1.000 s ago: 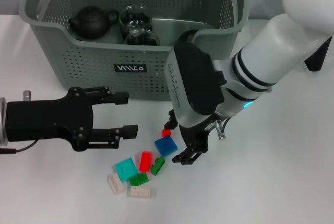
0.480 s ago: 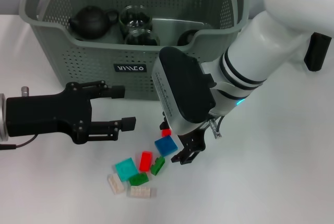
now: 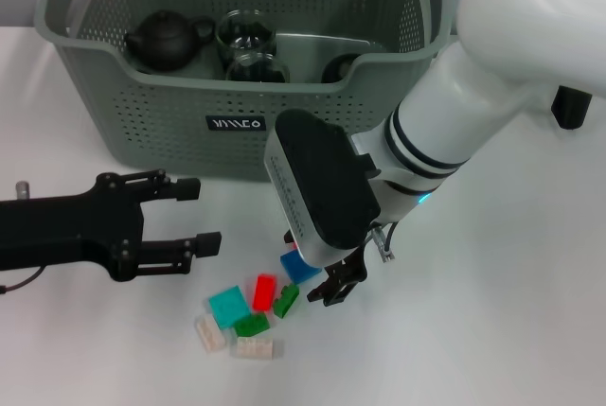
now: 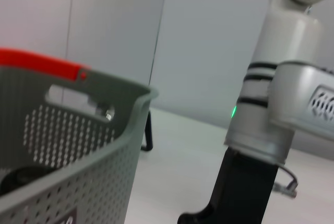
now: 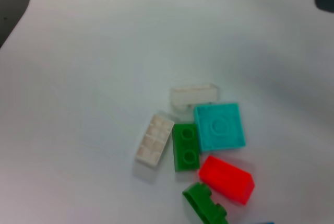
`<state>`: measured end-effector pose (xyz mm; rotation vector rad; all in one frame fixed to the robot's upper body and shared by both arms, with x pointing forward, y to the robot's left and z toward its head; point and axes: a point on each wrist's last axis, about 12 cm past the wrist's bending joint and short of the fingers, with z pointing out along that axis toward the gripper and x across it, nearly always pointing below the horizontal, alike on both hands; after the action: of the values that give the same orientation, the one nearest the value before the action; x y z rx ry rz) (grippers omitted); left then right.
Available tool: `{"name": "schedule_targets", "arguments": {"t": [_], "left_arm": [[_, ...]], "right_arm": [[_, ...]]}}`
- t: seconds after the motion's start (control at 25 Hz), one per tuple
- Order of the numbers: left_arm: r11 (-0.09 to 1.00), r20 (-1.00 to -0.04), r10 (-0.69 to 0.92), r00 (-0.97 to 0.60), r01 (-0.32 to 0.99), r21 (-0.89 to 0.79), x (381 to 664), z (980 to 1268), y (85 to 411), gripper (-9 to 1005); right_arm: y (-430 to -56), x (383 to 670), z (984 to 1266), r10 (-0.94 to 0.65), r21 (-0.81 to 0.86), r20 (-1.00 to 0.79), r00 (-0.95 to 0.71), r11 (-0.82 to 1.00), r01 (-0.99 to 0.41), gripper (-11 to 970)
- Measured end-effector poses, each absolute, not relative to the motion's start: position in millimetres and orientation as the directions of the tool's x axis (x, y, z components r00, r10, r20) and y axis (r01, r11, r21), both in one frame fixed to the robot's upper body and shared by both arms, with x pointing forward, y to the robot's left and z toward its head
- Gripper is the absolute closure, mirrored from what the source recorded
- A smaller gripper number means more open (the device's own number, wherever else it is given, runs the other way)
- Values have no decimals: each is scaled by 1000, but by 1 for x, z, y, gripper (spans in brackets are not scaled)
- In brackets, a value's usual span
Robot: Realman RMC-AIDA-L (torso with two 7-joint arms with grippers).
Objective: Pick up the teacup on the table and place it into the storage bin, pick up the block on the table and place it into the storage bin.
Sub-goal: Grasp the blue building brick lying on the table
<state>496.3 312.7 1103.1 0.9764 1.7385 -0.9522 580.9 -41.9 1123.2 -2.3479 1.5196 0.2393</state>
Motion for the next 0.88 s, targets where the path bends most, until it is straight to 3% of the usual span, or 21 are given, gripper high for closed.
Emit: {"name": "schedule_targets", "arguments": {"t": [0.88], "left_arm": [[450,-935,168,-313,868,-210,494,1094,315,215]], "right_arm": [[-45,585,1123,-837,-218,-237,493,-449,-866,154]]}}
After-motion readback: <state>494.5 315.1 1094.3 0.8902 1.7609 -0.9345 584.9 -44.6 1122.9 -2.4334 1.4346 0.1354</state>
